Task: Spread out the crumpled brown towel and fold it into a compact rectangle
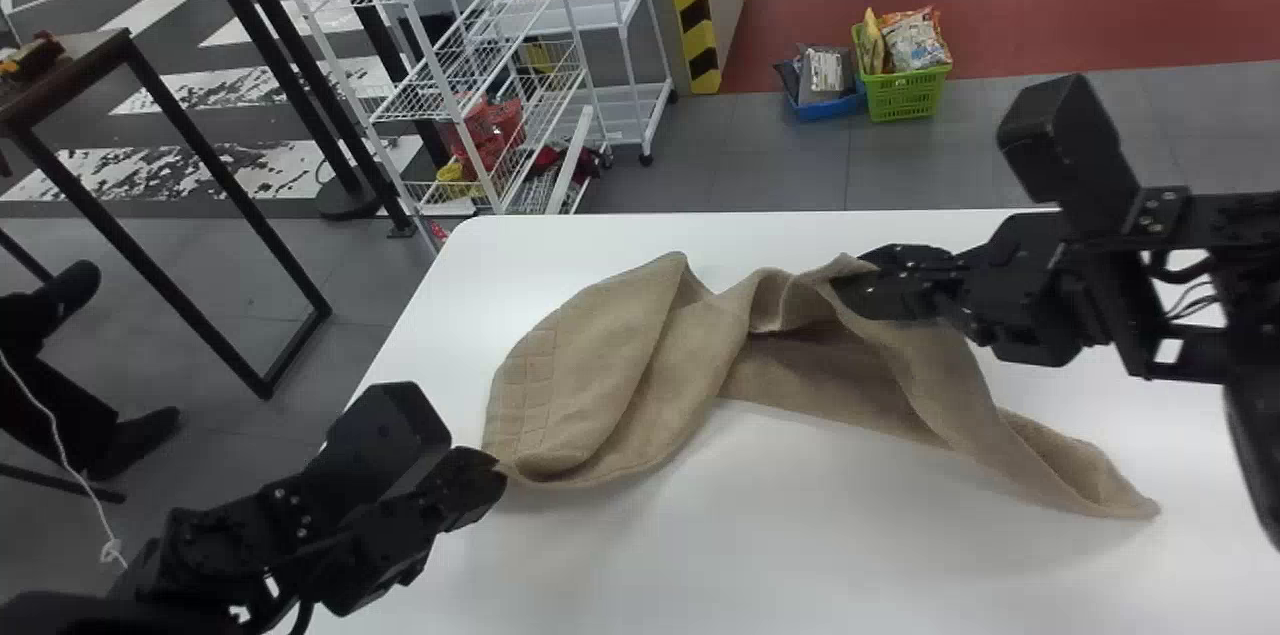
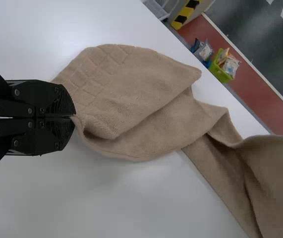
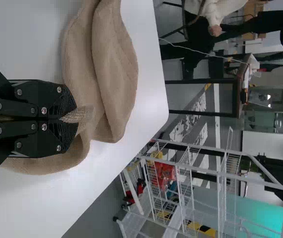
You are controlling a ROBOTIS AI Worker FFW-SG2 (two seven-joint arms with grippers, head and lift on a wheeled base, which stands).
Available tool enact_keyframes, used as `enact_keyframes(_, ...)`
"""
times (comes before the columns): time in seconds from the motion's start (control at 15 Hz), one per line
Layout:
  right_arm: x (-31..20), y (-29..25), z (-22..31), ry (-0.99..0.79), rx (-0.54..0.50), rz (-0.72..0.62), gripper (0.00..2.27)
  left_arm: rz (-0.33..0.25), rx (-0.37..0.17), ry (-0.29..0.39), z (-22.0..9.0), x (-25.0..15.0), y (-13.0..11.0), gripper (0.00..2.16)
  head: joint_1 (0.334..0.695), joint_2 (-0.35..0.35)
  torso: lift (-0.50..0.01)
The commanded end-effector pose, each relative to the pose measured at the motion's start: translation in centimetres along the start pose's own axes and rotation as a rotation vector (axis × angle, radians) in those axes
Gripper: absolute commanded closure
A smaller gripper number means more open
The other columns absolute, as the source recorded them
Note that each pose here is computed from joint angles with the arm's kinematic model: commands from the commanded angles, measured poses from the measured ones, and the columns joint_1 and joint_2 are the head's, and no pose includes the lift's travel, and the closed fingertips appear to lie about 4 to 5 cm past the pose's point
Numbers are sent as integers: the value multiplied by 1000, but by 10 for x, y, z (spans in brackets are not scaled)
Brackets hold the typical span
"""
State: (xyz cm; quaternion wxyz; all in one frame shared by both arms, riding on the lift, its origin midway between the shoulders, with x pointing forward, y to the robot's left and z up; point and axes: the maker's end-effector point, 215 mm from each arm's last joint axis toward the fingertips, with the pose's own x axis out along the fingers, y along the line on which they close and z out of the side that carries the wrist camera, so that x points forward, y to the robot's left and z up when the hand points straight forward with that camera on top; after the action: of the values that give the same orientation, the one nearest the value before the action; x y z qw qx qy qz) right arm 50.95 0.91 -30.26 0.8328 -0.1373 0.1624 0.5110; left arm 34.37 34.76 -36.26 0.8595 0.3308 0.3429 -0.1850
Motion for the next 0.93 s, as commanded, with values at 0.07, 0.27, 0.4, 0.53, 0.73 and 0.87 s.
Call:
enact_keyframes(0.07, -70, -27, -11, -2, 8, -37, 1288, 13, -23, -11, -3, -5, 11, 1791, 695, 350, -127)
enact_keyframes(0.27, -117, -54, -19, -10, 31, -104, 1288, 34, -39, -23, -1, -10, 25, 1791, 695, 350, -127)
enact_keyframes(0.4, -141, -64, -24, -21, 46, -120, 1288, 29, -47, -31, 1, -9, 22, 1791, 695, 342, -127)
enact_keyframes(0.53, -162, -61, -21, -43, 43, -91, 1288, 5, -55, -39, 3, -6, 13, 1791, 695, 301, -127)
enact_keyframes(0.73, -190, -47, -18, -59, -22, -23, 1288, -22, -48, -53, 11, -1, 0, 1791, 695, 262, -127)
enact_keyframes(0.87, -211, -61, -9, -92, -28, -64, 1288, -12, -56, -71, 19, -1, 5, 1791, 695, 240, -127)
